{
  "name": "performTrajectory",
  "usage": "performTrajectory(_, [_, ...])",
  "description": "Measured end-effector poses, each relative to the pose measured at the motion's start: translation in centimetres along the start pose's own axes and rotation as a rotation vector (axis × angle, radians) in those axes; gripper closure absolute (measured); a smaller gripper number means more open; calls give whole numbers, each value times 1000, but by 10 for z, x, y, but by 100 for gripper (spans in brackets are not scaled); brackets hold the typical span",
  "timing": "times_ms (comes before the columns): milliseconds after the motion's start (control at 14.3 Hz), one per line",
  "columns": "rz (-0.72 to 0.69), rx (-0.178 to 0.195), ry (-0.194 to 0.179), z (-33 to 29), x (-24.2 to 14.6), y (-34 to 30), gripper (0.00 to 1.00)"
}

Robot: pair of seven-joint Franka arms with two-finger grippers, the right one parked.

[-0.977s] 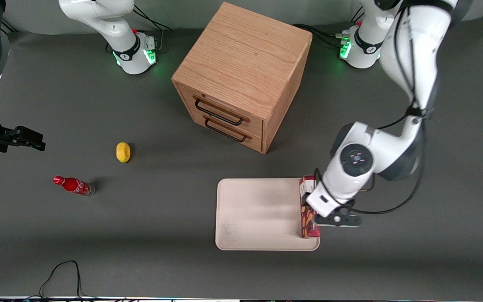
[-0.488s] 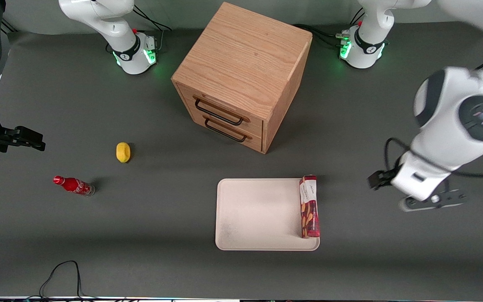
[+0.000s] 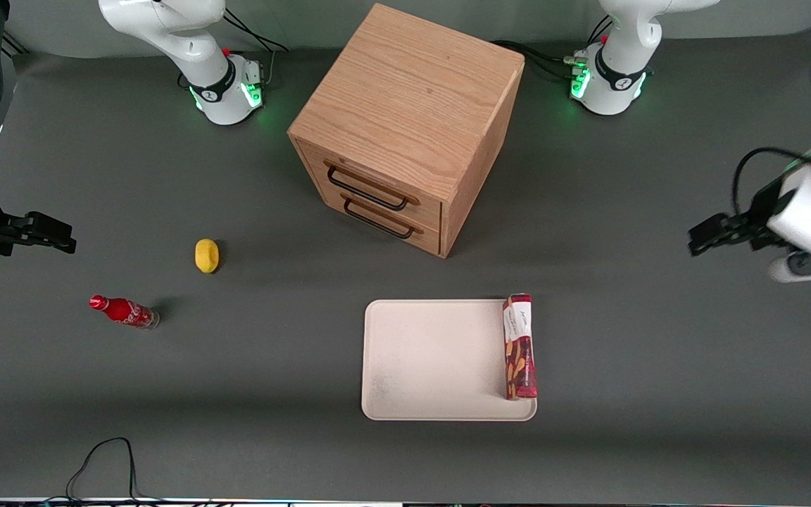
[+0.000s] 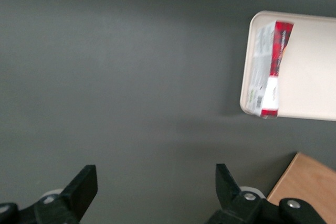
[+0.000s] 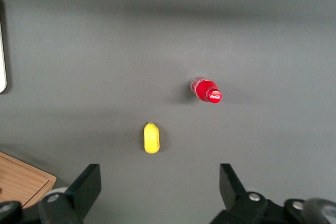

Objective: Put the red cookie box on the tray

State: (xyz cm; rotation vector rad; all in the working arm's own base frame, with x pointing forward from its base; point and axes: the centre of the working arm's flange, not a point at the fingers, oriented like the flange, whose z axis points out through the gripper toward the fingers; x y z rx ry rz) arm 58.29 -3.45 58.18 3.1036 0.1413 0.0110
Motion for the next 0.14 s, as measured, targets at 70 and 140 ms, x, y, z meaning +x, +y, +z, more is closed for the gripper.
performTrajectory(70, [5, 3, -7, -7, -7, -5, 0])
performTrajectory(140, [15, 6, -13, -12, -12, -7, 0])
